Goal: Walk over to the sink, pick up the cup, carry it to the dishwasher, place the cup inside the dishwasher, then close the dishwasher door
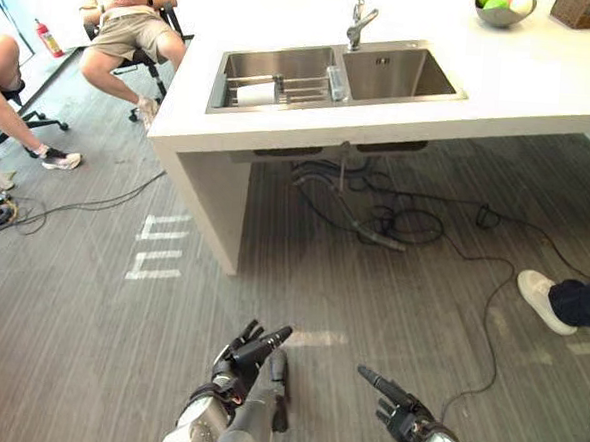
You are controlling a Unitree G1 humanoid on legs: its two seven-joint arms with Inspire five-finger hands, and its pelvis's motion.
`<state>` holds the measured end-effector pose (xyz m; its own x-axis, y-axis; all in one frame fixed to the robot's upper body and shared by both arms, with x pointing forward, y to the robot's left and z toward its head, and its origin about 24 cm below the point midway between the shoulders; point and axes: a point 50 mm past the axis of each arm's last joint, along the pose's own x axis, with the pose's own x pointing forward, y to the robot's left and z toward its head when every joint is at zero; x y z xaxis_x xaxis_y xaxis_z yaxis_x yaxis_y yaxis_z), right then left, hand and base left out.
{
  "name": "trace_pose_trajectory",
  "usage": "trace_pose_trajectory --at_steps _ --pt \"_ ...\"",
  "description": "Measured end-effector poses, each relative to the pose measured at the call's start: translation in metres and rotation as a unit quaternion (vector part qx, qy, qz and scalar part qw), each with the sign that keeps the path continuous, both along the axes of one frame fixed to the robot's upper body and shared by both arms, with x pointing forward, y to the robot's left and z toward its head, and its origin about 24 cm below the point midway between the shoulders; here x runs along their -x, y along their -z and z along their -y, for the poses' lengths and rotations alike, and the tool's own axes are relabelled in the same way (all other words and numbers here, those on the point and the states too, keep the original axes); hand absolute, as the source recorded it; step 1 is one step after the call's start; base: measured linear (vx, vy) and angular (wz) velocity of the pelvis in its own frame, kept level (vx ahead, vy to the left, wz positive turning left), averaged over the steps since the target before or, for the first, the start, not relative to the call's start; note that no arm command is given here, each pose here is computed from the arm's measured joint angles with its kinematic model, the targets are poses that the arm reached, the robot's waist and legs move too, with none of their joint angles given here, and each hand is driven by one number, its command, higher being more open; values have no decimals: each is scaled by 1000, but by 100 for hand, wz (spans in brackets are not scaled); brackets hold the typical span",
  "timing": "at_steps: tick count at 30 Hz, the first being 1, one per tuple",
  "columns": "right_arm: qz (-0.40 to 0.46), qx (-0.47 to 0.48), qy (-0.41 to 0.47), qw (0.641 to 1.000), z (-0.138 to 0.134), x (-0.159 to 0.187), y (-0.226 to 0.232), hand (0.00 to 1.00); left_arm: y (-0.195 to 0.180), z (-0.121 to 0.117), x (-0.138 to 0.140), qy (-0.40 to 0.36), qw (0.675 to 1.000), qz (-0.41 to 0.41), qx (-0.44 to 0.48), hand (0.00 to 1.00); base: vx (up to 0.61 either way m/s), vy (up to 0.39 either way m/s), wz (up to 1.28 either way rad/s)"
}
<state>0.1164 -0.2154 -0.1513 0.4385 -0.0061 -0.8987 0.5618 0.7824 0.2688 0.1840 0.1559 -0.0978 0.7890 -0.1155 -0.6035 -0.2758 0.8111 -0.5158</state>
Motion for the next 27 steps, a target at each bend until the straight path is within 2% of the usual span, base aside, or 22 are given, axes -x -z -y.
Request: trace_pose_trajectory --at_steps 4,9,12,13,16,18,20,22,23,27 --pt "-36 2 25 999 12 14 4 100 -15 -7 -7 -30 999 33 -5 100 433 293 -22" --pt "-2 3 103 995 21 25 4 100 -33 -17 -15 -32 996 67 -41 100 469 218 36" --pt "18 8 143 990 29 33 3 100 -56 -27 -17 -71 988 121 -62 100 360 108 18" --pt "19 6 152 988 29 36 3 100 -63 -30 -20 -85 984 144 -69 100 293 1 74" --pt "-22 -14 192 981 18 72 12 100 -90 -32 -36 -106 966 222 -77 100 406 -109 151" --pt "-72 -59 227 969 -9 102 21 100 -112 -46 -28 -141 946 277 -95 100 537 -300 100" --pt "-69 -65 231 968 -9 103 21 100 -133 -58 -21 -165 924 326 -113 100 423 -299 60" --pt "-67 -52 223 971 7 104 18 100 -149 -52 -20 -169 911 361 -101 100 291 -217 26" --pt "-92 -105 187 972 -11 105 22 100 -191 -45 -21 -102 877 457 -103 100 137 -95 8" --pt "-93 -105 187 972 -11 106 22 100 -191 -43 -21 -100 878 458 -101 100 0 0 -1"
